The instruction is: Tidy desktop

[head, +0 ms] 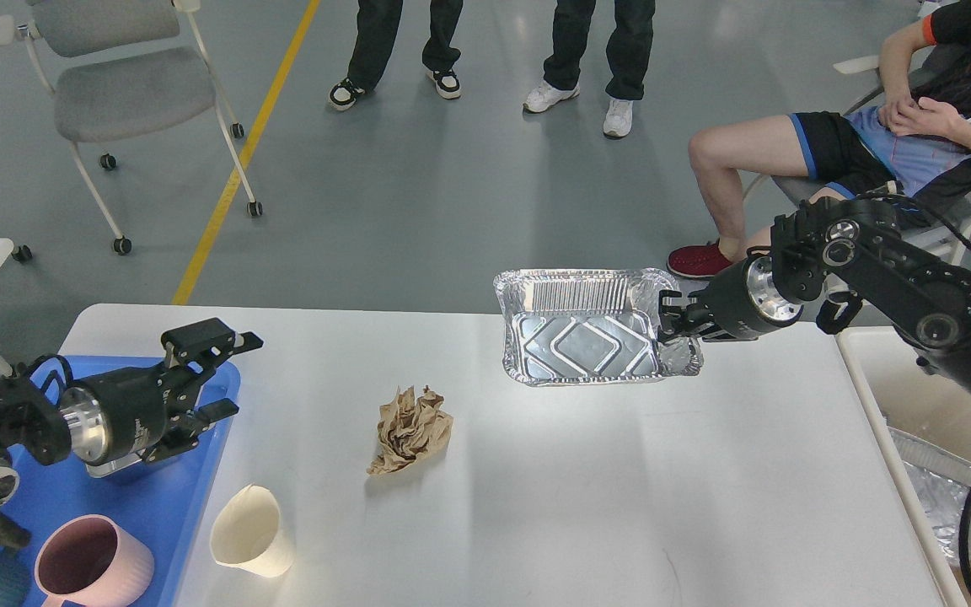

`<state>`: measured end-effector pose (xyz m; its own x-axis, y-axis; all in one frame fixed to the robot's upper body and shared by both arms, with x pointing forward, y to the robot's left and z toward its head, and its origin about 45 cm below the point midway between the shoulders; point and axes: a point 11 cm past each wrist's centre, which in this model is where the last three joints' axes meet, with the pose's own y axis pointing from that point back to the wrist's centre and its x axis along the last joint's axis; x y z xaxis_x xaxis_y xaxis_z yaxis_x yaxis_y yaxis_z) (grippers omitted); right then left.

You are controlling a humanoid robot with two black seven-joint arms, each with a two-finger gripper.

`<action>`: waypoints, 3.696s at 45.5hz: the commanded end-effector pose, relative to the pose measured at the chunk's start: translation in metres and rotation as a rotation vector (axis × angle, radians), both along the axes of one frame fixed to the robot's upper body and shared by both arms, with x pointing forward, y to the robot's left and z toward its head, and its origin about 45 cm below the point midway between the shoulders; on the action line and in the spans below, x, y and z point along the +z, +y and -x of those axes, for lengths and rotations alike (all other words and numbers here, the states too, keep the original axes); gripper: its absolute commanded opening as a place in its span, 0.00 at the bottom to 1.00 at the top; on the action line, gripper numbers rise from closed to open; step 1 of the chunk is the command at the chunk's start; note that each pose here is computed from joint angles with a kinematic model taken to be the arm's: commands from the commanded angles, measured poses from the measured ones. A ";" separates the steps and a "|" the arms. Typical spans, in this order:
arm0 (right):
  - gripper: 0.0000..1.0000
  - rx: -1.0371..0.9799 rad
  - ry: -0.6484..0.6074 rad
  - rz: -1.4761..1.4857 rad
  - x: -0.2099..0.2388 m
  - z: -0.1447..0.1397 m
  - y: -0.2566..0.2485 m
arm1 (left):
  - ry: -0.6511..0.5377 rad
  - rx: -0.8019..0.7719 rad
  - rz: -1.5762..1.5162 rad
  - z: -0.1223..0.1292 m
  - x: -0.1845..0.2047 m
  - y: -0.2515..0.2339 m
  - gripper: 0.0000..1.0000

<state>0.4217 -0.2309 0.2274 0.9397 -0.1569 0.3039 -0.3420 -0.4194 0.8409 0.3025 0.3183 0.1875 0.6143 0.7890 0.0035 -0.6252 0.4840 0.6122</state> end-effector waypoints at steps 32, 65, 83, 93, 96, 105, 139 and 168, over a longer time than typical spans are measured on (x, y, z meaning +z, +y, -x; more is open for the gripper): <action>0.00 -0.014 0.017 -0.060 -0.006 0.003 0.007 | 0.186 -0.340 -0.337 0.072 0.027 0.073 0.94; 0.00 -0.026 0.017 -0.060 -0.007 0.004 0.003 | 0.241 -0.418 -0.348 0.077 -0.058 0.024 0.86; 0.00 -0.025 0.015 -0.061 -0.008 0.004 0.006 | 0.218 -0.462 -0.353 0.084 -0.086 0.000 0.63; 0.00 -0.031 0.014 -0.059 -0.007 0.003 0.003 | 0.213 -0.492 -0.361 0.089 -0.090 -0.004 0.39; 0.00 -0.030 0.015 -0.058 -0.008 0.003 0.004 | 0.231 -0.497 -0.368 0.091 -0.090 -0.002 0.22; 0.00 -0.028 0.015 -0.060 -0.008 0.003 0.005 | 0.238 -0.503 -0.363 0.090 -0.088 -0.001 0.02; 0.00 -0.030 0.015 -0.061 -0.009 0.004 0.005 | -0.011 -0.519 -0.425 0.021 0.091 0.052 0.00; 0.00 -0.032 0.016 -0.061 -0.010 0.004 0.006 | -0.196 -0.557 -0.463 0.000 0.192 0.053 0.01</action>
